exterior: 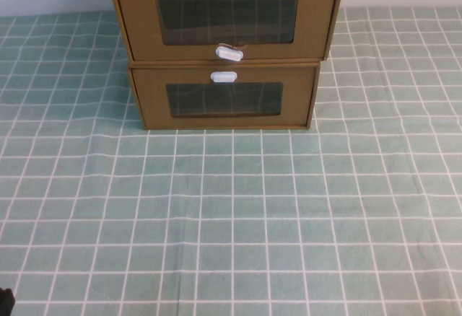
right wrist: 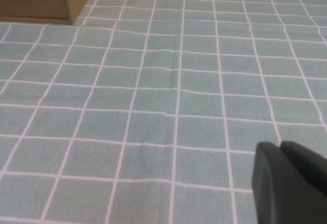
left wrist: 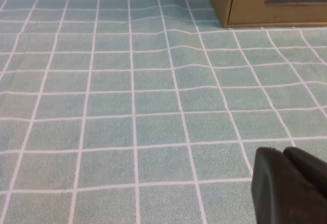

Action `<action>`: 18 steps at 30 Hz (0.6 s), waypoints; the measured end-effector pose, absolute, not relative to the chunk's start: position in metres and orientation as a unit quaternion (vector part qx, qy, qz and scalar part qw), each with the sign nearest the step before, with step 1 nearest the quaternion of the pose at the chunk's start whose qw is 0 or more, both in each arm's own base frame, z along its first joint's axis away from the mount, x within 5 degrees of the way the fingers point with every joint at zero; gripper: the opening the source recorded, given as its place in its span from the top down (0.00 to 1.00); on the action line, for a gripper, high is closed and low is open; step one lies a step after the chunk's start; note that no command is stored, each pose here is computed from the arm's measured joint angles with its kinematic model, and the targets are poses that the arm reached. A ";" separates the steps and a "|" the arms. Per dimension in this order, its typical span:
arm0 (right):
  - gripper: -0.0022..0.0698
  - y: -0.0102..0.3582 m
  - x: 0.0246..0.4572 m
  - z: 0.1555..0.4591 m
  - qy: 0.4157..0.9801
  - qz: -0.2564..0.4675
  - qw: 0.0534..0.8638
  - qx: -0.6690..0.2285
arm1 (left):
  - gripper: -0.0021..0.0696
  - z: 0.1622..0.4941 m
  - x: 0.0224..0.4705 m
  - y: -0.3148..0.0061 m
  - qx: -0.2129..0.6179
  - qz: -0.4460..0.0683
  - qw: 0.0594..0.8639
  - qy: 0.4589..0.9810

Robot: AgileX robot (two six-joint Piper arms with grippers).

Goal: Open the shoe box
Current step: 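Pull the top drawer of the cardboard box fully open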

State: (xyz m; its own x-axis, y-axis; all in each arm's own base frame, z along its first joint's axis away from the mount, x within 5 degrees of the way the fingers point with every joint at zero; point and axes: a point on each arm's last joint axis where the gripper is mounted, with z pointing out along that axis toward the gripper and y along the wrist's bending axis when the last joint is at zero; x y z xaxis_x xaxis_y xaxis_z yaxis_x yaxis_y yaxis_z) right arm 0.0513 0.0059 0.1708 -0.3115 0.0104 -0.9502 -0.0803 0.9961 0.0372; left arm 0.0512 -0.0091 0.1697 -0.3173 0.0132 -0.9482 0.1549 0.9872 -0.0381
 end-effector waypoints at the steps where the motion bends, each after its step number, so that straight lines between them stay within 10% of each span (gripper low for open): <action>1: 0.99 0.006 0.051 0.171 0.809 0.039 0.586 -0.022 | 0.98 0.170 0.051 -0.009 0.052 -0.061 0.582 0.809; 18: 0.99 0.006 0.051 0.171 0.809 0.039 0.586 -0.022 | 0.98 0.170 0.051 -0.009 0.053 -0.059 0.582 0.809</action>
